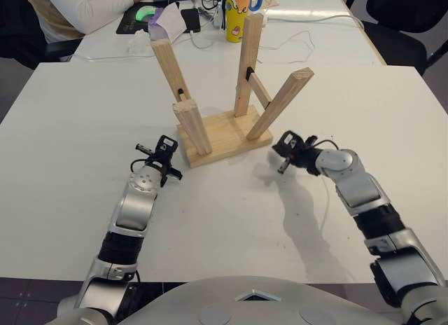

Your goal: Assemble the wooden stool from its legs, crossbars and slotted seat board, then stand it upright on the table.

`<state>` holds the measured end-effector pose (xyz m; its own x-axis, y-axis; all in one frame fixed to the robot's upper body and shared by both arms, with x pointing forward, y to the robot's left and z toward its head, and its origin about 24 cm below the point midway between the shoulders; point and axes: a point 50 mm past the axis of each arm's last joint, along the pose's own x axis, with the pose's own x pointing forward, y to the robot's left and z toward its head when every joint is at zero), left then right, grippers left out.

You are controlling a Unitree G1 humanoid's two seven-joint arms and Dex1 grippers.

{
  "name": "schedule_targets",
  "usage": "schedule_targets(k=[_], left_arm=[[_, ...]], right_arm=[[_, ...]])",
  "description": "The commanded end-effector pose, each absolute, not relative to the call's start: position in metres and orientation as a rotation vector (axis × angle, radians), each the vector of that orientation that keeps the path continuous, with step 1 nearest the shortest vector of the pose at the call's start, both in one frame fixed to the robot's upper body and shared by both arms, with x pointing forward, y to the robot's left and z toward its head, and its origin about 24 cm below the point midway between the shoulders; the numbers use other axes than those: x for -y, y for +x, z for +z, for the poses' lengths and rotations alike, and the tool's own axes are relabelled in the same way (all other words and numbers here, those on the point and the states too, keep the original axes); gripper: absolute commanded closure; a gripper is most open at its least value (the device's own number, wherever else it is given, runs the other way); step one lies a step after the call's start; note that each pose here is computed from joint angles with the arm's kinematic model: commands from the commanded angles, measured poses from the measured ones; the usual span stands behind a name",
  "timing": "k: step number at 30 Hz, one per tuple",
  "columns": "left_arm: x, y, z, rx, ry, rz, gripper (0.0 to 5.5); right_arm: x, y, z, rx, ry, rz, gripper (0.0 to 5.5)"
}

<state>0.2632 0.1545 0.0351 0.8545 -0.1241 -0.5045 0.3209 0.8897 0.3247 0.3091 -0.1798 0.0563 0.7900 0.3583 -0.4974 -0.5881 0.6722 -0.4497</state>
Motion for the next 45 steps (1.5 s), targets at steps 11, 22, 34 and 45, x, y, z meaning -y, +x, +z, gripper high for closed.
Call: schedule_targets(k=[11, 22, 34, 45], left_arm=[[-0.149, 0.253, 0.014, -0.596, 0.388, -0.334, 5.47], [-0.176, 0.239, 0.002, -0.656, 0.381, -0.258, 5.47], [-0.205, 0.233, -0.006, -0.698, 0.398, -0.194, 5.47], [-0.144, 0.24, 0.035, -0.468, 0.149, -0.494, 5.47]], right_arm=[[0.153, 0.302, 0.02, -0.365, -0.552, 0.598, 5.5], [0.129, 0.265, 0.029, -0.363, -0.456, 0.761, 5.5], [0.139, 0.254, 0.024, -0.42, -0.465, 0.66, 5.5], [0.125, 0.251, 0.042, -0.331, -0.391, 0.741, 5.5]])
